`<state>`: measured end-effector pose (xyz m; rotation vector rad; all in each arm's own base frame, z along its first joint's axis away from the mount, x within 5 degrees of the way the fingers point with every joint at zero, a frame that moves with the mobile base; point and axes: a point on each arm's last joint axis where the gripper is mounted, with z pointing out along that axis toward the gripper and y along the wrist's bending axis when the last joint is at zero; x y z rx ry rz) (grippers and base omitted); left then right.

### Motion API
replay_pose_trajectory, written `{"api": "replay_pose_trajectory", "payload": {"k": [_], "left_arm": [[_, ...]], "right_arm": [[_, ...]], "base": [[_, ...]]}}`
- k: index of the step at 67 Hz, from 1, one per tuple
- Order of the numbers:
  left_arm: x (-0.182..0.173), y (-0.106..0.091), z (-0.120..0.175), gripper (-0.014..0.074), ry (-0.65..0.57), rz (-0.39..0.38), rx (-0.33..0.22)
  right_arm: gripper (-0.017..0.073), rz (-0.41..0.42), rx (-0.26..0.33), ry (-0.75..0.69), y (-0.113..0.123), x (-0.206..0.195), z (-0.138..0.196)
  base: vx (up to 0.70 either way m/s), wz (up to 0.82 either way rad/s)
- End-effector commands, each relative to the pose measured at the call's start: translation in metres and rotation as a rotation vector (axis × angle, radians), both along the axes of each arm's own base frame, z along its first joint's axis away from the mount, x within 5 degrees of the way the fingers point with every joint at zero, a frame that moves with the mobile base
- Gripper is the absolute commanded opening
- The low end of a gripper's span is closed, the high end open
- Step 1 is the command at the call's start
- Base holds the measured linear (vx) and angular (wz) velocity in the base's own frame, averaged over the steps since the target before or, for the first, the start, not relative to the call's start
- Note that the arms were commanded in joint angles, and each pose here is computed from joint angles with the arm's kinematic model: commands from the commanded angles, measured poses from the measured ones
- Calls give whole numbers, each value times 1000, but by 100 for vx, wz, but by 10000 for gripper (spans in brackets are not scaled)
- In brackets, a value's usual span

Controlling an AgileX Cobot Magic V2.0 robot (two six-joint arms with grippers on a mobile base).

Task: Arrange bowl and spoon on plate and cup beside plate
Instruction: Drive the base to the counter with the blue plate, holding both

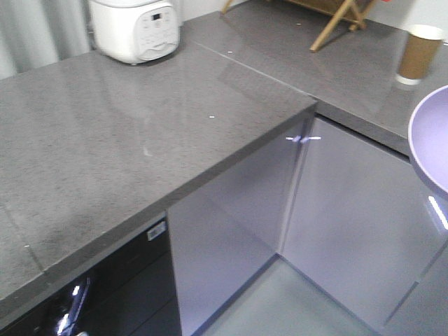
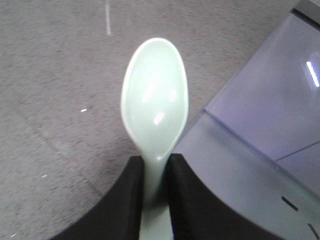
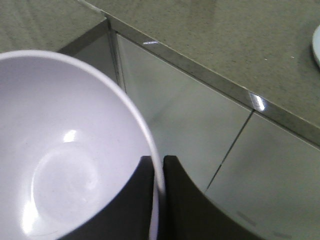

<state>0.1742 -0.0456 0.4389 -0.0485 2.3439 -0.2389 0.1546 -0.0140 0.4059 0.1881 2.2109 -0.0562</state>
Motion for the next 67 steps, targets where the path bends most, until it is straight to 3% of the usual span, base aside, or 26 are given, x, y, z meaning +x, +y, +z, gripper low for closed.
{"api": "replay_pose_trajectory", "payload": {"k": [1, 67], "left_arm": [[-1, -1, 12, -6, -83, -1, -30], [-1, -1, 12, -6, -83, -1, -30]], "right_arm": [[-6, 0, -23, -99, -1, 0, 14], [-6, 0, -23, -100, -1, 0, 14]], "base": [[-5, -46], [3, -46]]}}
